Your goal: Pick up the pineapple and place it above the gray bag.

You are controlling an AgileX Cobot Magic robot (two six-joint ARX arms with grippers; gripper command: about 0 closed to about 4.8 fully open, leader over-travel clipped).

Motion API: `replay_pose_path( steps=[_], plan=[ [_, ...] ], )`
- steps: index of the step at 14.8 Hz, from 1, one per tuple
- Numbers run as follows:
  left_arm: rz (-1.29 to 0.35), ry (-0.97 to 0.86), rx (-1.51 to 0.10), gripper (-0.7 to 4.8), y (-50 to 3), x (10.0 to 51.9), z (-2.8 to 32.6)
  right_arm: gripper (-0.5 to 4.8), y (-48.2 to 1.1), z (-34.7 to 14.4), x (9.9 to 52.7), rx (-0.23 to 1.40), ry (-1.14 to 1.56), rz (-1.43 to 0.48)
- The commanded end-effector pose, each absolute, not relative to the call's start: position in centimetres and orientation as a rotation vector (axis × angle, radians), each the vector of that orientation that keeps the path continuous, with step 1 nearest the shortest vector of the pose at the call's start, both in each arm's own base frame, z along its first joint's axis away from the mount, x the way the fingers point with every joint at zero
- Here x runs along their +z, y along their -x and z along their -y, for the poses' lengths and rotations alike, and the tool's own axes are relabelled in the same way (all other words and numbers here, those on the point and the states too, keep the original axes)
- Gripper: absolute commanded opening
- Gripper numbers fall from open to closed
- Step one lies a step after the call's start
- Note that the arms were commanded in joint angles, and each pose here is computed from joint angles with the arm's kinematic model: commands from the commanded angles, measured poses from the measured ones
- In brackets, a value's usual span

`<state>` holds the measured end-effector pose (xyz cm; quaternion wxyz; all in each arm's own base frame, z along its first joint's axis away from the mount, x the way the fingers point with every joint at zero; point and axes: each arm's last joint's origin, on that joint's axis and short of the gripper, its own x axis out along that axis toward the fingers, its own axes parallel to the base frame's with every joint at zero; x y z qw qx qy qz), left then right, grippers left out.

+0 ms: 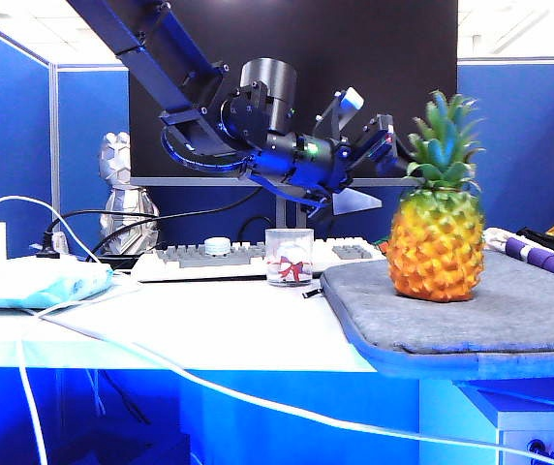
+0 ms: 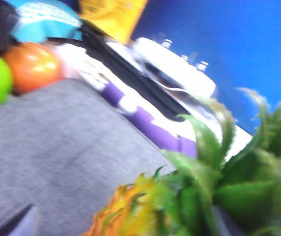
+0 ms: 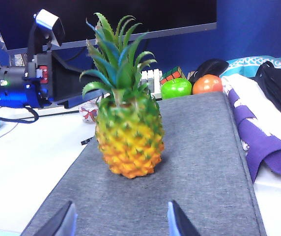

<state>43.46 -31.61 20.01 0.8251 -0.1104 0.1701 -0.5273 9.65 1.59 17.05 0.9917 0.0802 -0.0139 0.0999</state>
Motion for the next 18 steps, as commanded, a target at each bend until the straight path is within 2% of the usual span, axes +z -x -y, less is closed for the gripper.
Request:
replay_pose_path(
  steps=[1, 6, 12, 16, 18],
  plan=[
    [-0.404, 0.273, -1.077, 4.79, -43.9, 19.6, 30.9, 2.53, -9.7, -1.6, 16.9, 0.197, -0.158, 0.037],
    [-0.366, 0.302, -1.098, 4.79, -44.1, 22.0, 29.7, 2.53, -9.7, -1.5, 17.0, 0.177, -0.156, 0.046],
    [-0.381, 0.314, -1.145, 4.79, -43.9, 22.5, 29.6, 2.53, -9.7, -1.5, 17.2, 0.176, -0.158, 0.066],
    [-0.377, 0.292, -1.020, 4.79, -45.4, 24.1, 26.0, 2.53, -9.7, -1.5, 17.3, 0.180, -0.159, 0.075],
    [-0.390, 0.278, -1.008, 4.79, -45.5, 25.6, 24.1, 2.53, -9.7, -1.6, 17.4, 0.185, -0.161, 0.089]
  ],
)
